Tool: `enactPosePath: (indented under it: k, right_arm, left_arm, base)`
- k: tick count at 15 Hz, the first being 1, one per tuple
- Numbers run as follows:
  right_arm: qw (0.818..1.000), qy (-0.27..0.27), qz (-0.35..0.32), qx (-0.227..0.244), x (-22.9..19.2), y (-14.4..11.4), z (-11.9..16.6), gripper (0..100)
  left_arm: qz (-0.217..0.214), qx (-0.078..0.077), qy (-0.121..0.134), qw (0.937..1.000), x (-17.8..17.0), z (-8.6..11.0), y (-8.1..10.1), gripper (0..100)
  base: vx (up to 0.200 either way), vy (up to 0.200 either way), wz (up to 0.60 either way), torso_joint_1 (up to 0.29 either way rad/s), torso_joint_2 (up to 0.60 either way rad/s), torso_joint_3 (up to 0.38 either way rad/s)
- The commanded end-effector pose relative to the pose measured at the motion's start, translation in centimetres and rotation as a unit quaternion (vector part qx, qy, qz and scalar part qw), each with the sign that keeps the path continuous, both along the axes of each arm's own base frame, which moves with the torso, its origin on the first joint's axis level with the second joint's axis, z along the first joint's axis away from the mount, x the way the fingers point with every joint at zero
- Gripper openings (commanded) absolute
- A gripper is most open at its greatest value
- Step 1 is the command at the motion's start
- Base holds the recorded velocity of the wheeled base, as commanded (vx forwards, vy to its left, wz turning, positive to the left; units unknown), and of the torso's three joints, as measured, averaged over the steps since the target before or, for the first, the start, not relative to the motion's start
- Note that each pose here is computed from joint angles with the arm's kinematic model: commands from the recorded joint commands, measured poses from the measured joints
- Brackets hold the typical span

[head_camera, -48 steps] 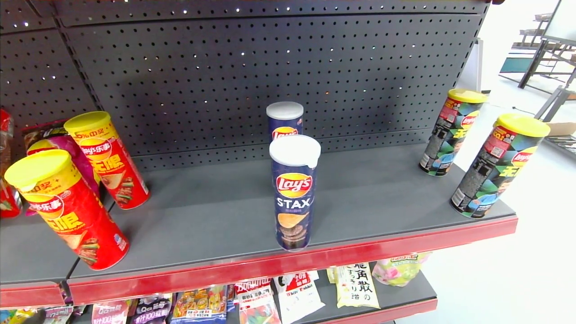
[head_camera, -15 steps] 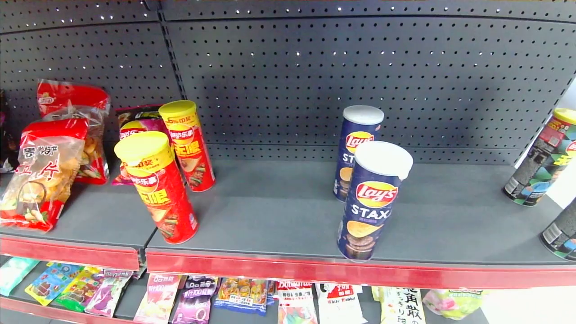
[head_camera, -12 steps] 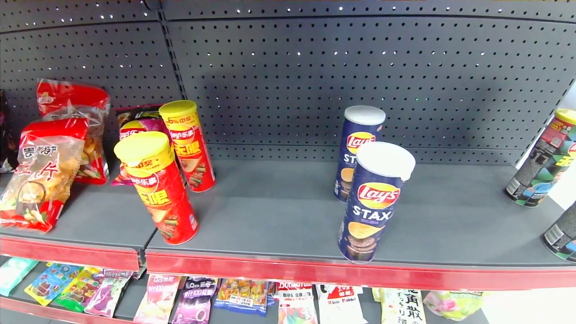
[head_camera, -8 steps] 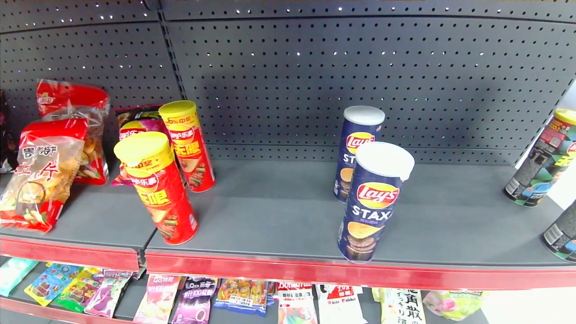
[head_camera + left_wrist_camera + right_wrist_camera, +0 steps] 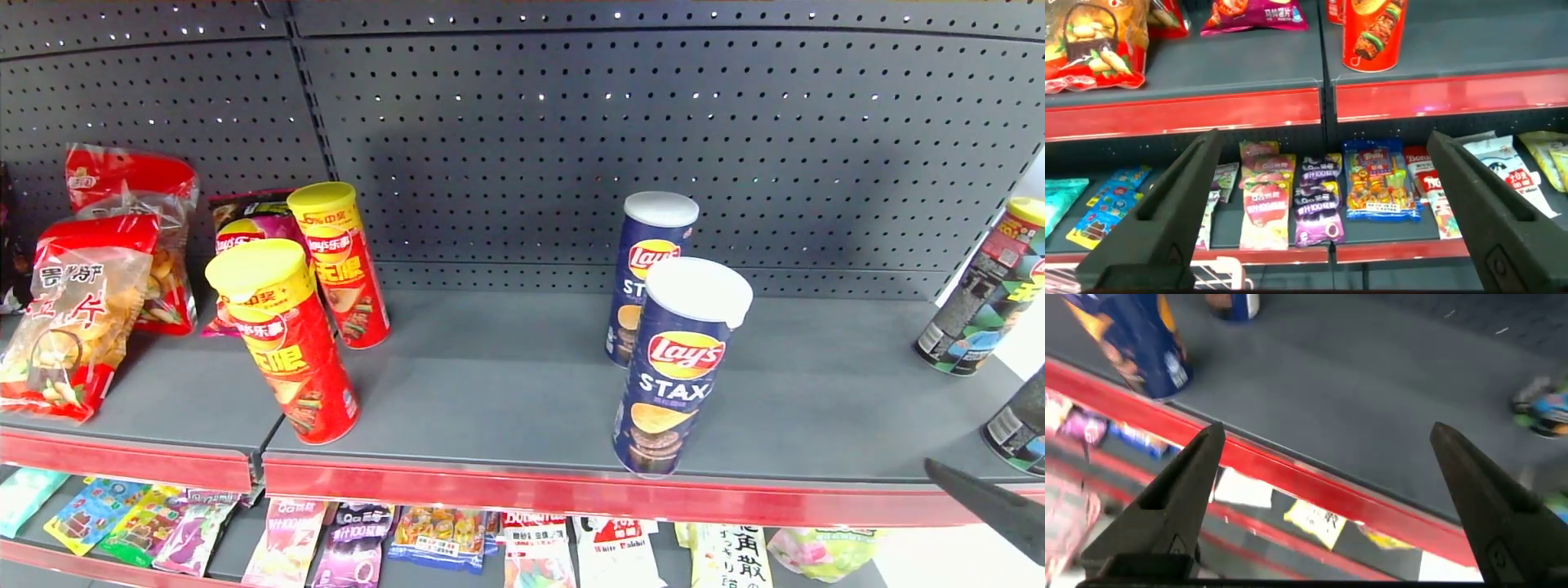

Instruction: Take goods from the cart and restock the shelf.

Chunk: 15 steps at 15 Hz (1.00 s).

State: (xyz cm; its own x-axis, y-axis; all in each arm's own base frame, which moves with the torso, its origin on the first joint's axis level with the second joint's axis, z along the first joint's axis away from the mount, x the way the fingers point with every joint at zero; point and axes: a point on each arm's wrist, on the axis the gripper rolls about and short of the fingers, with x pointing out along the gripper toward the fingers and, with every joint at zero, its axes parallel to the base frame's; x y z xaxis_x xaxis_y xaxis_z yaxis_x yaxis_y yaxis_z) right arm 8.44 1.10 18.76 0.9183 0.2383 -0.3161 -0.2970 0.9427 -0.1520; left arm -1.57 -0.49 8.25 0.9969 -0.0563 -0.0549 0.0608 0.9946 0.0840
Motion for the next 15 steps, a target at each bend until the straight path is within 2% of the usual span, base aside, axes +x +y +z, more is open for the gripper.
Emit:
enactPosePath:
  k: [1,2,4,7,8,15]
  right_arm:
    - [0.996,0.085,0.008,-0.035,4.0,0.6,-1.9,100]
    - [0.993,0.102,0.001,-0.06,5.0,0.7,-2.4,100]
    - [0.99,0.121,0.018,-0.075,6.5,1.5,-3.0,100]
    - [0.99,0.117,0.028,-0.077,8.1,2.2,-3.4,100]
    - [0.991,0.106,0.044,-0.074,9.7,3.2,-3.6,100]
    - [0.986,0.116,0.093,-0.073,11.4,5.8,-3.7,100]
  left_arm:
    - [0.003,0.0,0.001,1.0,0.0,0.0,0.0,100]
    - [0.006,0.0,0.001,1.0,0.0,0.0,0.0,100]
    - [0.007,0.0,0.002,1.0,0.0,0.0,0.0,100]
    - [0.006,0.0,0.002,1.0,0.0,0.0,0.0,100]
    - [0.006,0.0,0.001,1.0,0.0,0.0,0.0,100]
    - [0.006,0.0,0.001,1.0,0.0,0.0,0.0,100]
  base:
    - [0.0,0.0,0.0,0.0,0.0,0.0]
    - [0.0,0.0,0.0,0.0,0.0,0.0]
    - [0.0,0.0,0.0,0.0,0.0,0.0]
    - [0.0,0.0,0.0,0.0,0.0,0.0]
    - [0.0,0.0,0.0,0.0,0.0,0.0]
    - [0.0,0.0,0.0,0.0,0.0,0.0]
